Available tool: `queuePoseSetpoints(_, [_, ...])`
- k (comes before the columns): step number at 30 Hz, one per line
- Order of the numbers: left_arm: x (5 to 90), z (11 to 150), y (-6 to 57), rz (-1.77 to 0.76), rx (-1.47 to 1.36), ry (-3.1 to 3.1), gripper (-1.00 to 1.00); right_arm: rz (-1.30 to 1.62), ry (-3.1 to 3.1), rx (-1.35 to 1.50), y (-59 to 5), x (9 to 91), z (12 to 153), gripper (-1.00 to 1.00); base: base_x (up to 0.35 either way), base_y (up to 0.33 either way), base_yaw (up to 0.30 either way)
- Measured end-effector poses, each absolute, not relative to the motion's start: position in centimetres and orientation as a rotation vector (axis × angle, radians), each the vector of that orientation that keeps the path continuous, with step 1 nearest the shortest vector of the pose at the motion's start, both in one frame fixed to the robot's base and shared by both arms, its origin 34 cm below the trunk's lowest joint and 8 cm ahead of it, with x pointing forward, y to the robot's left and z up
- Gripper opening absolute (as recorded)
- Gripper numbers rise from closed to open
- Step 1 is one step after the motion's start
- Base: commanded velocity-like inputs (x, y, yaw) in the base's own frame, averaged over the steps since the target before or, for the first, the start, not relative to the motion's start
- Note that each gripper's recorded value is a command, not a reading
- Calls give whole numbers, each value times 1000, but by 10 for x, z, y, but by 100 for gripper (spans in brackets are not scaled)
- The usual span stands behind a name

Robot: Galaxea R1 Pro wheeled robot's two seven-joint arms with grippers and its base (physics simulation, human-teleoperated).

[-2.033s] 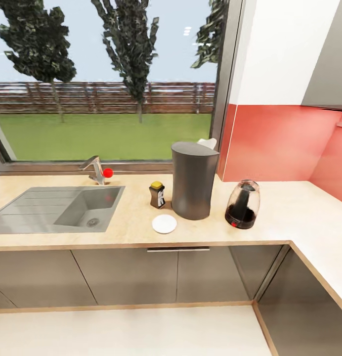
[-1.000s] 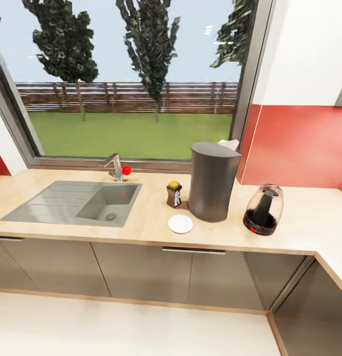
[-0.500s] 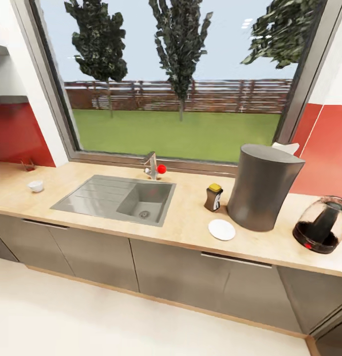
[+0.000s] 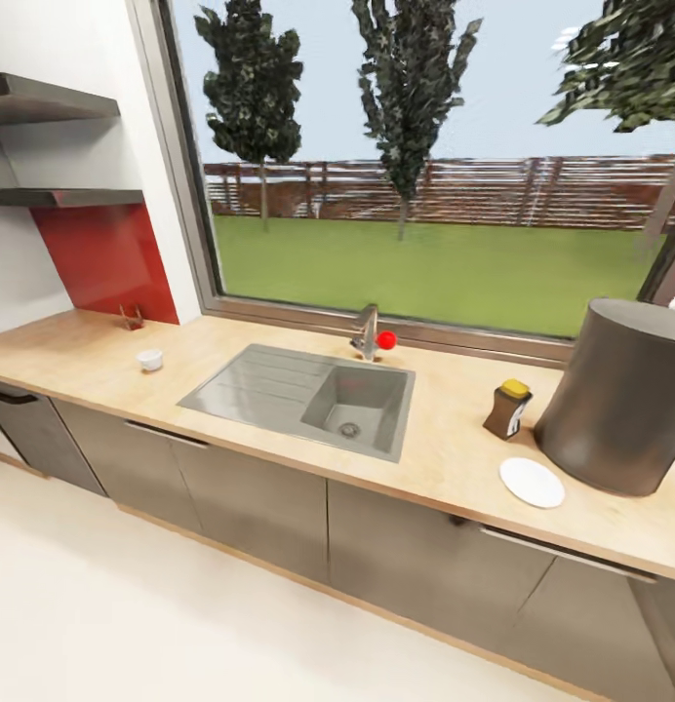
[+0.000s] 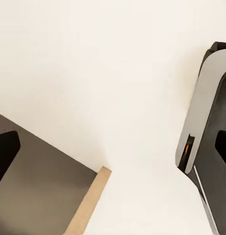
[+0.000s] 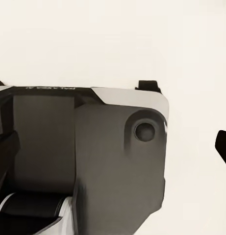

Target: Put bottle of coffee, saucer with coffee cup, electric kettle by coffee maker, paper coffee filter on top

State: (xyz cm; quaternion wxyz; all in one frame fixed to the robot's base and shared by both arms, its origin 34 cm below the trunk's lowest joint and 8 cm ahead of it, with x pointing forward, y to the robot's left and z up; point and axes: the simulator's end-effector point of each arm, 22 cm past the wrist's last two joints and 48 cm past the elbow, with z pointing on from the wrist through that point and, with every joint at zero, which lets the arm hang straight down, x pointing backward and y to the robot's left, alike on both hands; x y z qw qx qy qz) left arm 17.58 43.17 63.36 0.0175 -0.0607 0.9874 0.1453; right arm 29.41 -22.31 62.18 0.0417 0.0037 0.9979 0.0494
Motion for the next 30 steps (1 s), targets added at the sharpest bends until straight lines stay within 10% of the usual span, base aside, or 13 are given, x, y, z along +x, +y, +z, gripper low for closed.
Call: queuePoseSetpoints(30, [193, 637, 432, 441, -208, 3019, 100, 150, 3017, 8, -223, 306, 629, 100, 186, 287, 76])
